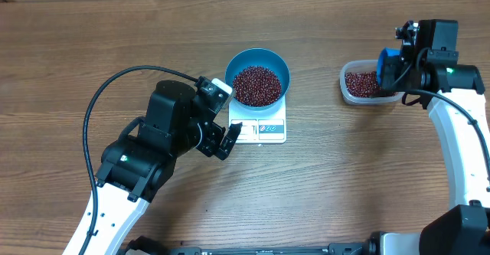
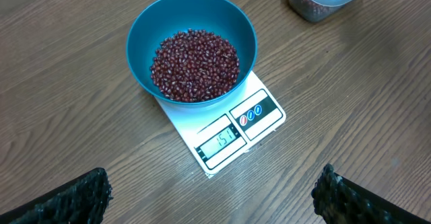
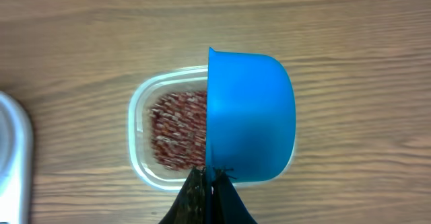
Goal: Scoop item into bowl and weigh 150g on scale
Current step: 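Dip the scoop into the red beans with the right gripper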
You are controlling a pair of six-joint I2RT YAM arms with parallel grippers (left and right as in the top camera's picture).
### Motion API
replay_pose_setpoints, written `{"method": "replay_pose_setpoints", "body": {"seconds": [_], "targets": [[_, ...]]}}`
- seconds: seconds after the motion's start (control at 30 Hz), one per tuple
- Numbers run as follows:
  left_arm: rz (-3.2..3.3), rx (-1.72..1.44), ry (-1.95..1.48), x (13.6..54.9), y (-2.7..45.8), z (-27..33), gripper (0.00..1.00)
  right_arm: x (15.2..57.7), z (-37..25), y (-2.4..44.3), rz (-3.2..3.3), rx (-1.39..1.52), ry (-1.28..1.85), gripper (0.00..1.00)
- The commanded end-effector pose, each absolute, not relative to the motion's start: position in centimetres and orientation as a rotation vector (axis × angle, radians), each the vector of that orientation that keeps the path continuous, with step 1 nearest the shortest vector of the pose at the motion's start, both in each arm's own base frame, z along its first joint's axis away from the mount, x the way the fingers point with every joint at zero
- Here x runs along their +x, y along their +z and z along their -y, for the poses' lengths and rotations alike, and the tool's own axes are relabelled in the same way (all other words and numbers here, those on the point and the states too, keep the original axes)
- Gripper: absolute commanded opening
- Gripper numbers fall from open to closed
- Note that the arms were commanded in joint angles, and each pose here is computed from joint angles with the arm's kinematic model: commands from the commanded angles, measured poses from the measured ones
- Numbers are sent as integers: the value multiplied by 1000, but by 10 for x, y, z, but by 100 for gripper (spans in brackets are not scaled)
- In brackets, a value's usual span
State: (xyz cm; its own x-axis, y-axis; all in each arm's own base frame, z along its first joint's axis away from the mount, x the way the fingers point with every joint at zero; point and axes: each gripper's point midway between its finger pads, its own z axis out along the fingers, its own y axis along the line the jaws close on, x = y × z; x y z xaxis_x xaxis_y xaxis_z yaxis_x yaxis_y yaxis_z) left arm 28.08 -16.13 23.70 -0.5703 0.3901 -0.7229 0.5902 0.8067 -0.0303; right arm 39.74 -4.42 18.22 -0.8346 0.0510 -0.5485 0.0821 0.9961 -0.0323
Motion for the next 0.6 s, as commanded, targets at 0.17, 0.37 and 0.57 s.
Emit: {"method": "replay_pose_setpoints", "body": {"seconds": [0.17, 0.37, 0.57], "targets": [[-2243, 743, -353, 280, 235, 162, 99, 387, 59, 204, -2521, 45, -281, 4], [-2243, 743, -353, 280, 235, 162, 100, 385, 52, 212, -2498, 1, -474, 4], [-2243, 743, -353, 280, 235, 162, 99, 385, 44, 220, -2456, -35, -615, 4]]}}
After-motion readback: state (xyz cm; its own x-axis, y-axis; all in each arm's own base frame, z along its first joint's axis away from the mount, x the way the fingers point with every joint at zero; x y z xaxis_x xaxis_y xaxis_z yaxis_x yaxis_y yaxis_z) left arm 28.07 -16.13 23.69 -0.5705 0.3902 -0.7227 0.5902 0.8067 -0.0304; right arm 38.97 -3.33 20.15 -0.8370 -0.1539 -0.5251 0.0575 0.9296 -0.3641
